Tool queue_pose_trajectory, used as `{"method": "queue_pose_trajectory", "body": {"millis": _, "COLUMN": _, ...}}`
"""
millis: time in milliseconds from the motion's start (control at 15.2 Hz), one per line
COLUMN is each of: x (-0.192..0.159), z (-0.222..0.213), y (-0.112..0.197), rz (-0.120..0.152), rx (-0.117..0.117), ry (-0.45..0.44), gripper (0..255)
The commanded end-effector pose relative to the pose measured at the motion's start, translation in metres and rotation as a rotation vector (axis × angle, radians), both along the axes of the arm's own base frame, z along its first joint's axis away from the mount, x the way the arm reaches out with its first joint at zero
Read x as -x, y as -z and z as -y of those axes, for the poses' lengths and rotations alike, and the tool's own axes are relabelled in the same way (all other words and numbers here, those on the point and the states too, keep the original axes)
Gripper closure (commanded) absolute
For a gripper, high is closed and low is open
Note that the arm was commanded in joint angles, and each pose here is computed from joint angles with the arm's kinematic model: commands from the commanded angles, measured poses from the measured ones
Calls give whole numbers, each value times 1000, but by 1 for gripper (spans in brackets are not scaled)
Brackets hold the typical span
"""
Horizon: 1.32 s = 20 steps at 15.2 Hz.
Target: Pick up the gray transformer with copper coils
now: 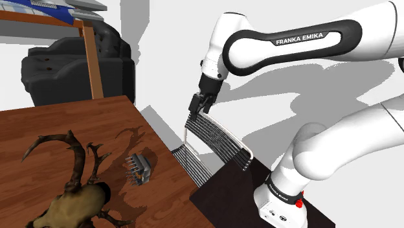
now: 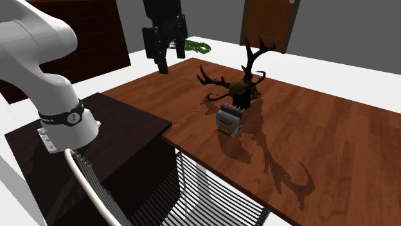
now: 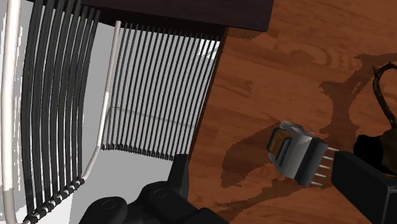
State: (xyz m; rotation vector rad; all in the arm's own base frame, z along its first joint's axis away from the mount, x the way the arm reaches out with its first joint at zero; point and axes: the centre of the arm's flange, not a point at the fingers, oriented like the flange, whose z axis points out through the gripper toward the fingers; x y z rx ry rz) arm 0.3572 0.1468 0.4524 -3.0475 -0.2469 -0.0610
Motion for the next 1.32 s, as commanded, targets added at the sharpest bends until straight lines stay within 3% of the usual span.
{"method": "queue_pose_trajectory", "body": {"millis": 0, "x": -6, "z": -16, "y": 18, "rz": 2, "rx": 4, "ry": -7, "gripper": 0}}
{"method": "queue_pose_trajectory", "body": {"millis": 1254, "x": -64, "z": -180, "y": 205, "rz": 3, "rx": 50, "ry": -80, "gripper": 0}}
